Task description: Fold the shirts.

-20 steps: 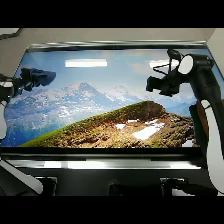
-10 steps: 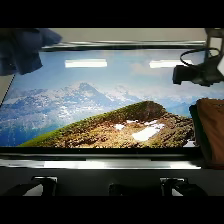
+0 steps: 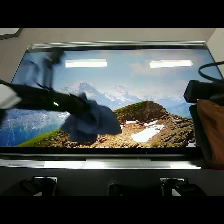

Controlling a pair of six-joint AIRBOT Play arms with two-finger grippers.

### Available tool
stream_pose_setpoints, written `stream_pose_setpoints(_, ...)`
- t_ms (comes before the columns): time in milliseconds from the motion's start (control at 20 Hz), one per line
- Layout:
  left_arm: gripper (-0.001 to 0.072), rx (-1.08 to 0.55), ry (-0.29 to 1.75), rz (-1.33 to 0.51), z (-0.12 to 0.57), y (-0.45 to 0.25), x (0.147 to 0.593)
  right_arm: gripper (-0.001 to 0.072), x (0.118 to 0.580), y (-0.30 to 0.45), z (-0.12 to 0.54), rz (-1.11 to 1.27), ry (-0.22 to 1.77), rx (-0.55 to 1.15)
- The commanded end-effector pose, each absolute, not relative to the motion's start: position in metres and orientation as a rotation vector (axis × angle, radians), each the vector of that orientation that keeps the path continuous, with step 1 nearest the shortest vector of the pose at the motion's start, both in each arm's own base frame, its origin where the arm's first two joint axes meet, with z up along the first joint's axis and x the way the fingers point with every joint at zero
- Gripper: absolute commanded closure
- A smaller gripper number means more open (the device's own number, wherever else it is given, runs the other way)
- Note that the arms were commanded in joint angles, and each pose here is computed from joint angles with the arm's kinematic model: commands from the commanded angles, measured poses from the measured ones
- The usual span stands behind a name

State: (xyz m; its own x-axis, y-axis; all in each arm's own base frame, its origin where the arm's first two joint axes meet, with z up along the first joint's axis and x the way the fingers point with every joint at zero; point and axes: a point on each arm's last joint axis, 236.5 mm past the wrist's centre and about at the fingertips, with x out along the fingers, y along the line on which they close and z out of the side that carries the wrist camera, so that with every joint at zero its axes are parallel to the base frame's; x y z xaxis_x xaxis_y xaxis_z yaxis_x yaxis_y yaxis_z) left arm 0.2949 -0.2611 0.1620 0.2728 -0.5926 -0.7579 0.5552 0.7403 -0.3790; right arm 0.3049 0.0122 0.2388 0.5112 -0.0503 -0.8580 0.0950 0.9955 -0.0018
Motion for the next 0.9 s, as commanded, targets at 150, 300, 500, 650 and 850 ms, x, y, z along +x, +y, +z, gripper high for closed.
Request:
stream_pose_setpoints(150,0.0002,0.005,1.314,-0.748,0.029,-0.277,0.293,0.0029,0.286,0.023,0.229,-0.047,1.121,0.065)
stream_pose_setpoints(300,-0.0001,-0.024,1.169,-0.643,0.090,-0.225,0.350,0.0027,0.293,0.051,0.209,0.054,1.177,0.119)
stream_pose_setpoints(500,0.0001,-0.123,1.276,-0.457,0.084,-0.122,0.341,0.0026,0.282,0.120,0.123,0.315,1.405,0.269)
stream_pose_setpoints(650,0.0014,-0.273,1.422,-0.362,0.014,-0.091,0.298,0.0026,0.268,0.158,0.053,0.390,1.533,0.472)
stream_pose_setpoints(850,0.0117,-0.509,1.432,-0.405,-0.052,-0.128,0.273,0.0023,0.239,0.168,-0.011,0.398,1.677,0.547)
